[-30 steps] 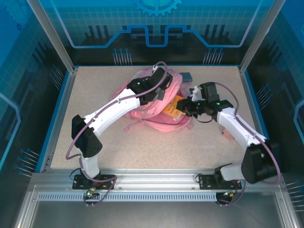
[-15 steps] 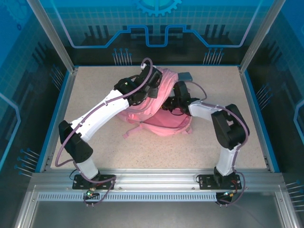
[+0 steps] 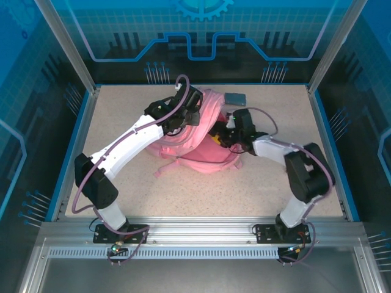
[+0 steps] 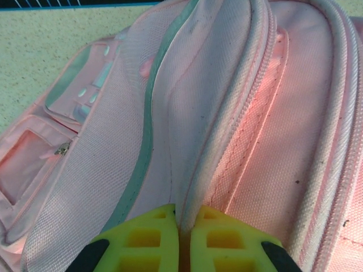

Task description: Pack the student bag

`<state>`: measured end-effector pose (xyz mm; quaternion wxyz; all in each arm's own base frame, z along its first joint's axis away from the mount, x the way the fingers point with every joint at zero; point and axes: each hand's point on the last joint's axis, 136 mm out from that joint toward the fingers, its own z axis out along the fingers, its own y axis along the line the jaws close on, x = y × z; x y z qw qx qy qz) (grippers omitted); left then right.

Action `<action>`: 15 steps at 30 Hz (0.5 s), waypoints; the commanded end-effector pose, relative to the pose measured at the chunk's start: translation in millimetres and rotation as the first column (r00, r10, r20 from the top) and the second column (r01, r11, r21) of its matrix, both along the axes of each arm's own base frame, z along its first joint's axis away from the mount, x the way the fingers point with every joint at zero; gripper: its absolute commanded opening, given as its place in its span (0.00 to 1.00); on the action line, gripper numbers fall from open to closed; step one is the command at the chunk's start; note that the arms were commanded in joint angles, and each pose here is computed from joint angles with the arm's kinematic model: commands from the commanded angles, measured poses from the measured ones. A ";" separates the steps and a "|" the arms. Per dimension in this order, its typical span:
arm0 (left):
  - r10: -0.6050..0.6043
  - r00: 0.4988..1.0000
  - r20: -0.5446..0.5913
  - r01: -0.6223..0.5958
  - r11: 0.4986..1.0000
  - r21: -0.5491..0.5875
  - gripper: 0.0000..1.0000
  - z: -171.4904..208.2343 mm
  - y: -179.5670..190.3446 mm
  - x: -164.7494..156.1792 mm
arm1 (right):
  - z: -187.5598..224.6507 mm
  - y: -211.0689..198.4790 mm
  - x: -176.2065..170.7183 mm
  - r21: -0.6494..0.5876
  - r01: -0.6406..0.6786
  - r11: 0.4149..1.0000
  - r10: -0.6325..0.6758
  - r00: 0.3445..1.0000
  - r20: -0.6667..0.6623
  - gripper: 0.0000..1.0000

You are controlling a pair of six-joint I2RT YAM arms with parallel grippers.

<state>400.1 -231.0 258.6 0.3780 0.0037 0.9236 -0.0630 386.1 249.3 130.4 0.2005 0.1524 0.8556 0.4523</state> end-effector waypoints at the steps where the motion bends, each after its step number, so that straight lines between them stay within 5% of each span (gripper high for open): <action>1: 0.029 0.998 0.051 -0.024 0.996 -0.085 0.00 13.1 1.6 10.0 | -5.1 -41.0 -28.6 -0.095 0.049 0.994 -0.052 0.998 -0.026 0.63; 9: -0.141 0.986 -0.086 0.126 0.979 -0.161 0.10 -32.9 -44.9 17.4 | -1.4 -132.6 -77.8 -0.309 0.272 0.911 -0.310 0.947 -0.080 0.64; 15: -0.188 0.968 -0.168 0.135 0.949 -0.287 0.52 -52.5 -51.5 10.9 | 31.6 -120.6 -74.1 -0.305 0.223 0.926 -0.240 0.971 -0.016 0.71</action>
